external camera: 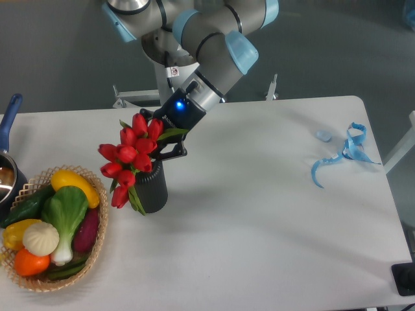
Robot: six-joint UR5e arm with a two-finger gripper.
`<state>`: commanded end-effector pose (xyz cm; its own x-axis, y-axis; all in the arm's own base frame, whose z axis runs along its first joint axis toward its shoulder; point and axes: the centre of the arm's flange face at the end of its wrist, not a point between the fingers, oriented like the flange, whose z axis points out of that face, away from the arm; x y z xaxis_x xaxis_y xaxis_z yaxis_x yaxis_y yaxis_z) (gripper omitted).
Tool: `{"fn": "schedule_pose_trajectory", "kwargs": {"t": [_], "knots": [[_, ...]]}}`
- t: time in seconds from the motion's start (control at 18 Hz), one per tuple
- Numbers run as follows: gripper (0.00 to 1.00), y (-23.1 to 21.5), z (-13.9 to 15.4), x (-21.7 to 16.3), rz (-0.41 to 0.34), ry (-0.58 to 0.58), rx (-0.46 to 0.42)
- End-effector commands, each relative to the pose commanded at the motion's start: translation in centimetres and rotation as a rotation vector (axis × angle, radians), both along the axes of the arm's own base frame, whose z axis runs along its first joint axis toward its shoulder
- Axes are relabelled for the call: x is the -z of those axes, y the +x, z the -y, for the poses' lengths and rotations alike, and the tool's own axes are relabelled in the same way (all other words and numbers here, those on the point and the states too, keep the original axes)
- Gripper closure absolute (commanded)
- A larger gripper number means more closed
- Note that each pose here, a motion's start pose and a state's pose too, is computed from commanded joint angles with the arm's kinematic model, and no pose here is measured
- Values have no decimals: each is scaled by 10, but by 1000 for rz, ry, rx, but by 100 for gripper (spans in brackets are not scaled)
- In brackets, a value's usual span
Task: Pick up the flowers from the vase
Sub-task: 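Lift the gripped tulips straight up out of the black vase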
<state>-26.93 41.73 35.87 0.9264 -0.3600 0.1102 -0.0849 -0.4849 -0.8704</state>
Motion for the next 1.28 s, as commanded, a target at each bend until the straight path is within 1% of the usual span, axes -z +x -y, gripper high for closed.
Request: {"fn": "schedule_pose_trajectory", "kwargs": {"t": [0.06, 0.17, 0.33, 0.56, 0.67, 0.78, 1.0, 1.06, 1.17, 1.28], "knots": [[100, 0, 1, -11, 8, 6, -16], [100, -6, 5, -30, 48, 24, -59], [100, -19, 5, -59, 108, 71, -99], [100, -38, 7, -90, 151, 81, -160], [100, -44, 7, -108, 189, 112, -169], [100, -57, 13, -123, 193, 126, -199], [100, -70, 13, -151, 219, 130, -237], [100, -72, 12, -156, 234, 126, -247], [100, -87, 14, -152, 263, 116, -273], [100, -96, 11, -153, 263, 114, -280]]}}
